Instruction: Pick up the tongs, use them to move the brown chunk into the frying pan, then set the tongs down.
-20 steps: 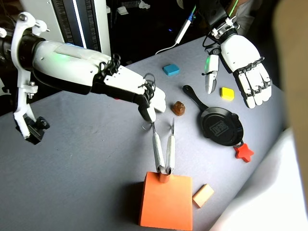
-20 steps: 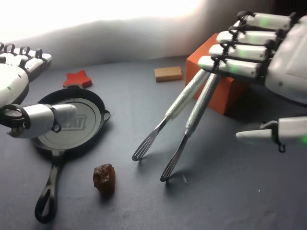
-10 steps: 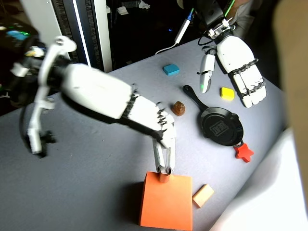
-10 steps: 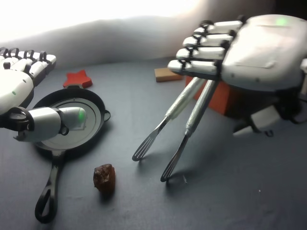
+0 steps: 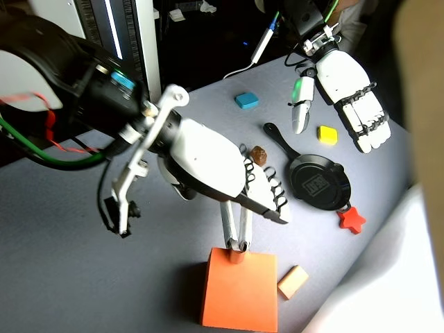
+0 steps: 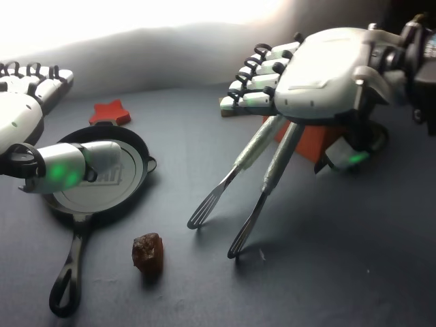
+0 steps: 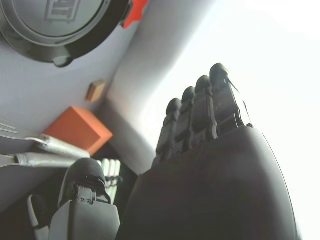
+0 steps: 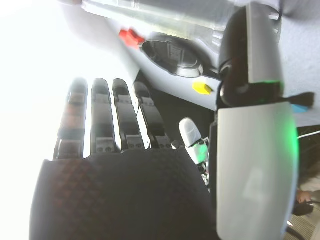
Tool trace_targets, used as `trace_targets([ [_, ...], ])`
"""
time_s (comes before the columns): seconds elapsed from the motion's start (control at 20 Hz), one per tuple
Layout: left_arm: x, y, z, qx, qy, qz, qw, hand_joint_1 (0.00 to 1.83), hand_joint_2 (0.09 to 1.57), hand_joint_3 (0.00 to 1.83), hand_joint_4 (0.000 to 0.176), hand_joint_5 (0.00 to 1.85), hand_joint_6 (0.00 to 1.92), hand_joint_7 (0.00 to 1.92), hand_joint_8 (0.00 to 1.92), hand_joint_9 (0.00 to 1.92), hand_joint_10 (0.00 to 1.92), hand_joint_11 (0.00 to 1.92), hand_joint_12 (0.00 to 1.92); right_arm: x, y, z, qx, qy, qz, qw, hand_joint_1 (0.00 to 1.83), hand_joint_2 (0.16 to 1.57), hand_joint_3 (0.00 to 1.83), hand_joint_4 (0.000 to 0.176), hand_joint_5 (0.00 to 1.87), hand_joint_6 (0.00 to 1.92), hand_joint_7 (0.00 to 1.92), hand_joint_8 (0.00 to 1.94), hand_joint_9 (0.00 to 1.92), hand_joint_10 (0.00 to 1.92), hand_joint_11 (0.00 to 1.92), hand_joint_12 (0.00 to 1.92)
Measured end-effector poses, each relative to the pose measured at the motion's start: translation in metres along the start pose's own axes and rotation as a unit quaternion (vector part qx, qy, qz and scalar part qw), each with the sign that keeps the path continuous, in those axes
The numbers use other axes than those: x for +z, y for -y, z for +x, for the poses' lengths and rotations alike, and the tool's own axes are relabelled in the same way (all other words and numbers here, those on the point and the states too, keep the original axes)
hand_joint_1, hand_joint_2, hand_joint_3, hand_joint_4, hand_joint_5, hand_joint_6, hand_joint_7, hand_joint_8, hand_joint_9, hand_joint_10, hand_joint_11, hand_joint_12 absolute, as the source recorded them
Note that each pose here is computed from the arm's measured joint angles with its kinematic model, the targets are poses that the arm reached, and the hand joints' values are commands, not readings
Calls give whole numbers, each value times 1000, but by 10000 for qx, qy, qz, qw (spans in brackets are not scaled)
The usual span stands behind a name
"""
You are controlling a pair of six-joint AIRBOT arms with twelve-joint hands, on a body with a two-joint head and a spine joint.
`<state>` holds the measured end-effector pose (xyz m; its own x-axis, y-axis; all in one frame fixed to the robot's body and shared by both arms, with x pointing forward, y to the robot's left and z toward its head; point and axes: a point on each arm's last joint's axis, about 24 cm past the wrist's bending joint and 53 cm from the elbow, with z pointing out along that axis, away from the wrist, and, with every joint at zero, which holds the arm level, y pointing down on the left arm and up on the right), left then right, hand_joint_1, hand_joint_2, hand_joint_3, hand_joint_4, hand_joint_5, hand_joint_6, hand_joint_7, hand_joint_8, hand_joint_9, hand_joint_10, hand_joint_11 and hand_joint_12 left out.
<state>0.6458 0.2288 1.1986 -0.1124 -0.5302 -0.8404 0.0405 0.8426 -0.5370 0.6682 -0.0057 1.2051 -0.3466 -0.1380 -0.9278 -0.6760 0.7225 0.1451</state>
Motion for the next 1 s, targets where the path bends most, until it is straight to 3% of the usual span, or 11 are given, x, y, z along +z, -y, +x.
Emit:
trace_targets([
  [0.25, -2, 2, 3, -91, -78, -62, 9999, 24, 1142, 1, 0, 12, 3, 26, 2, 26, 4, 0, 178, 17, 13, 9, -230, -217, 148, 9994, 981, 888, 0, 0, 0, 0, 0, 0, 0, 0, 0, 0],
  [0.35, -3, 5, 2, -59, -48, -17, 10000, 19, 1145, 1, 0, 36, 8, 47, 4, 50, 8, 0, 258, 23, 8, 14, -320, -246, 92, 9991, 973, 867, 0, 0, 0, 0, 3, 1, 17, 7, 16, 10],
  [0.55, -3, 5, 3, -118, -67, -48, 9999, 33, 1150, 1, 0, 26, 3, 40, 2, 32, 1, 0, 219, 40, -3, 31, -424, -436, -10, 9981, 941, 874, 0, 0, 0, 0, 0, 0, 2, 0, 1, 1],
  [0.8, -3, 0, 4, -225, -91, -153, 9996, 43, 1163, 2, 0, 36, 2, 39, 0, 28, 0, 0, 186, 56, 6, 23, -496, -351, 86, 9981, 961, 882, 0, 0, 0, 0, 2, 1, 12, 5, 4, 2],
  [1.0, -4, -4, 2, -188, -81, -198, 9996, 21, 1163, 0, 0, 37, 4, 42, 2, 32, 4, 0, 184, 67, 11, 22, -776, -334, 127, 9963, 1012, 889, 0, 0, 0, 0, 0, 0, 0, 0, 4, 2],
])
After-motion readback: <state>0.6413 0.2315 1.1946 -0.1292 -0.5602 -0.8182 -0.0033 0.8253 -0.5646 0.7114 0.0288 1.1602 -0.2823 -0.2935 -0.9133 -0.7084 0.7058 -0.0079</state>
